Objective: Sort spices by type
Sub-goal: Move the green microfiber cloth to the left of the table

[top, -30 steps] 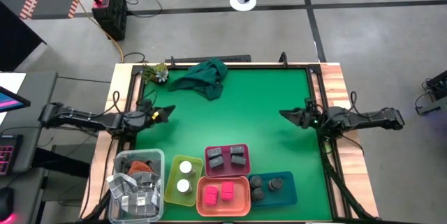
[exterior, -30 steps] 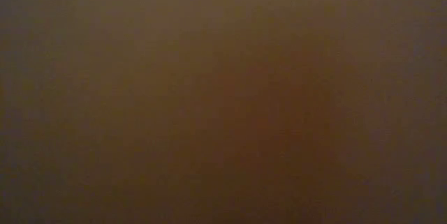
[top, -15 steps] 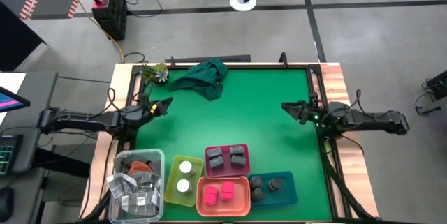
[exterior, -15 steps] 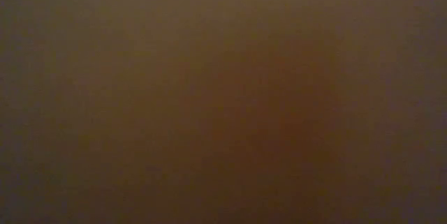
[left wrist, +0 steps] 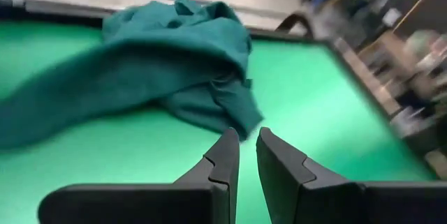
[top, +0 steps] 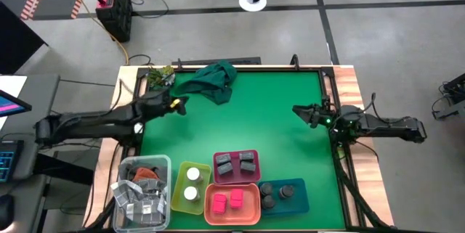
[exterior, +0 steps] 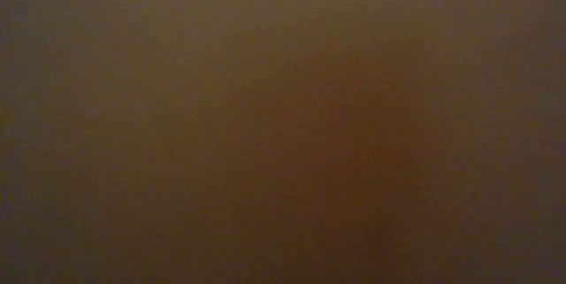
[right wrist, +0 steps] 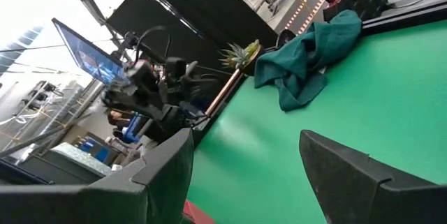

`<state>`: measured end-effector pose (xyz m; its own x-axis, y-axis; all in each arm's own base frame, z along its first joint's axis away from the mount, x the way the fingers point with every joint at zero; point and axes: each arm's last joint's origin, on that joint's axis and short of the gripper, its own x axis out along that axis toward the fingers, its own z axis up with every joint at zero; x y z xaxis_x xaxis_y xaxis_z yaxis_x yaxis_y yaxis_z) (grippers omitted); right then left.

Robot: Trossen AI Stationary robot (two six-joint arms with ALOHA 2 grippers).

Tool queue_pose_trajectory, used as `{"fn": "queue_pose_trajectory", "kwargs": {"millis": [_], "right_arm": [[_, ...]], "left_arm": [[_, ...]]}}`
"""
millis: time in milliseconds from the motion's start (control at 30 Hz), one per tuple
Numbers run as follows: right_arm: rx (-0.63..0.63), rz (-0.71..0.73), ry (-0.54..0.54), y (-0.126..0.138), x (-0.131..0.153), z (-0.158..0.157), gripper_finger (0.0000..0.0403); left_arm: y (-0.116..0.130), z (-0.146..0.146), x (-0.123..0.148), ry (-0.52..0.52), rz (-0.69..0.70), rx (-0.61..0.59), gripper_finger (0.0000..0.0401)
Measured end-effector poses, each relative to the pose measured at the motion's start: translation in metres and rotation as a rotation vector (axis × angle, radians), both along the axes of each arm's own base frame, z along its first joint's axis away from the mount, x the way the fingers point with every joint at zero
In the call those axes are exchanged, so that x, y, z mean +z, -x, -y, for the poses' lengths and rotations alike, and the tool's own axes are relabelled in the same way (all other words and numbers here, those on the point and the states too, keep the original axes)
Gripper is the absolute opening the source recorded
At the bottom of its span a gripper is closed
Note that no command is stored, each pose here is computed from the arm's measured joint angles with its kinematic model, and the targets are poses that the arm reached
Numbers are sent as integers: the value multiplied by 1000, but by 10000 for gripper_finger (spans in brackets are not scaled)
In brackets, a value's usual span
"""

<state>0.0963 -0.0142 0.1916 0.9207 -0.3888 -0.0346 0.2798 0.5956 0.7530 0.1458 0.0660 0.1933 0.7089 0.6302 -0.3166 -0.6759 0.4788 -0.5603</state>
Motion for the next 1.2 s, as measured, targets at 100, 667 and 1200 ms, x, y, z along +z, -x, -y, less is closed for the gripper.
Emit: {"fn": "queue_pose_trajectory", "kwargs": {"millis": [100,667,1200], "right_arm": [[0,-1,-1,0,0,0,286],[73,20,-49,-1,0,-6,285],[131,59,-101,-1,2,-12,285]], "left_arm": [[-16,-20,8,-41,-145,-21,44],[-110,-109,3,-155,-815,-289,249],[-127,-107,-20,-122,-914,-349,38]]}}
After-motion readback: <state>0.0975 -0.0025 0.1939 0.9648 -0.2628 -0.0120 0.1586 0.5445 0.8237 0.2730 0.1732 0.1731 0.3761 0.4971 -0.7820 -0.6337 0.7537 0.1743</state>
